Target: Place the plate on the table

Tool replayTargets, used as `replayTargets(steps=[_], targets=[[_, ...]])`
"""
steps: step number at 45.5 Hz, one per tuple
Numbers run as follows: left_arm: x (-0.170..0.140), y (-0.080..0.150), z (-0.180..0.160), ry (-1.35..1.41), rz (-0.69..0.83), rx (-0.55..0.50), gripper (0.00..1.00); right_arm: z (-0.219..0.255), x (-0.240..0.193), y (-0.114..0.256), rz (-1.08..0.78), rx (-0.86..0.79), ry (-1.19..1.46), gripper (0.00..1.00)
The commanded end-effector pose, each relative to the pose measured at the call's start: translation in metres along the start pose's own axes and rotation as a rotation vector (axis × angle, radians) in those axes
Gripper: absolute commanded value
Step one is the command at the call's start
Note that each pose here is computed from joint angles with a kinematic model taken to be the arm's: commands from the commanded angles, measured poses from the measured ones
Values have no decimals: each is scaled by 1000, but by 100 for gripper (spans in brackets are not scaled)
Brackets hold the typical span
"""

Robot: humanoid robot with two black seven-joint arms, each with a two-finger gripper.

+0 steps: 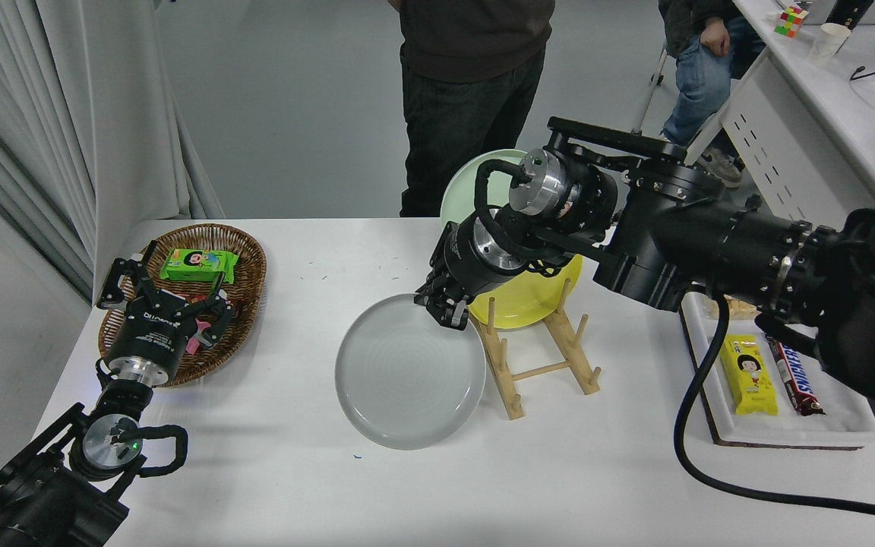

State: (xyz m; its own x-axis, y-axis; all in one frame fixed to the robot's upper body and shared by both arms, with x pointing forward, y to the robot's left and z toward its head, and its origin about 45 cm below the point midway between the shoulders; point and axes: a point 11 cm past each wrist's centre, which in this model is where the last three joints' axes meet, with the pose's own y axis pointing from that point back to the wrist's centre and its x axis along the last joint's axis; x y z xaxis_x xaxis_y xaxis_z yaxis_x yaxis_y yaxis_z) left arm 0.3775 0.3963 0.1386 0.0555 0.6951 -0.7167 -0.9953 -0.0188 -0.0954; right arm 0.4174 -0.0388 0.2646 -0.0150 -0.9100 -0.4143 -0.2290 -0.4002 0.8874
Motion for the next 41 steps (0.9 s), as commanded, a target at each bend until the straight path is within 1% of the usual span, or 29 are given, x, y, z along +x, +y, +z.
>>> replayTargets(steps=[1,12,24,29,41], targets=[[0,0,0,1,0,0,98,16,2,-7,-17,-95,-6,0],[0,0,0,-1,0,0,98,37,19,-28,-21,-173,-56,0],[0,0,0,-1,0,0,98,52,42,-49,-9,-214,-91,0],[0,0,0,1,0,0,98,50,42,-49,-25,-220,-106,0],[0,0,0,1,0,0,98,44,64,-56,-17,-215,-181,0]])
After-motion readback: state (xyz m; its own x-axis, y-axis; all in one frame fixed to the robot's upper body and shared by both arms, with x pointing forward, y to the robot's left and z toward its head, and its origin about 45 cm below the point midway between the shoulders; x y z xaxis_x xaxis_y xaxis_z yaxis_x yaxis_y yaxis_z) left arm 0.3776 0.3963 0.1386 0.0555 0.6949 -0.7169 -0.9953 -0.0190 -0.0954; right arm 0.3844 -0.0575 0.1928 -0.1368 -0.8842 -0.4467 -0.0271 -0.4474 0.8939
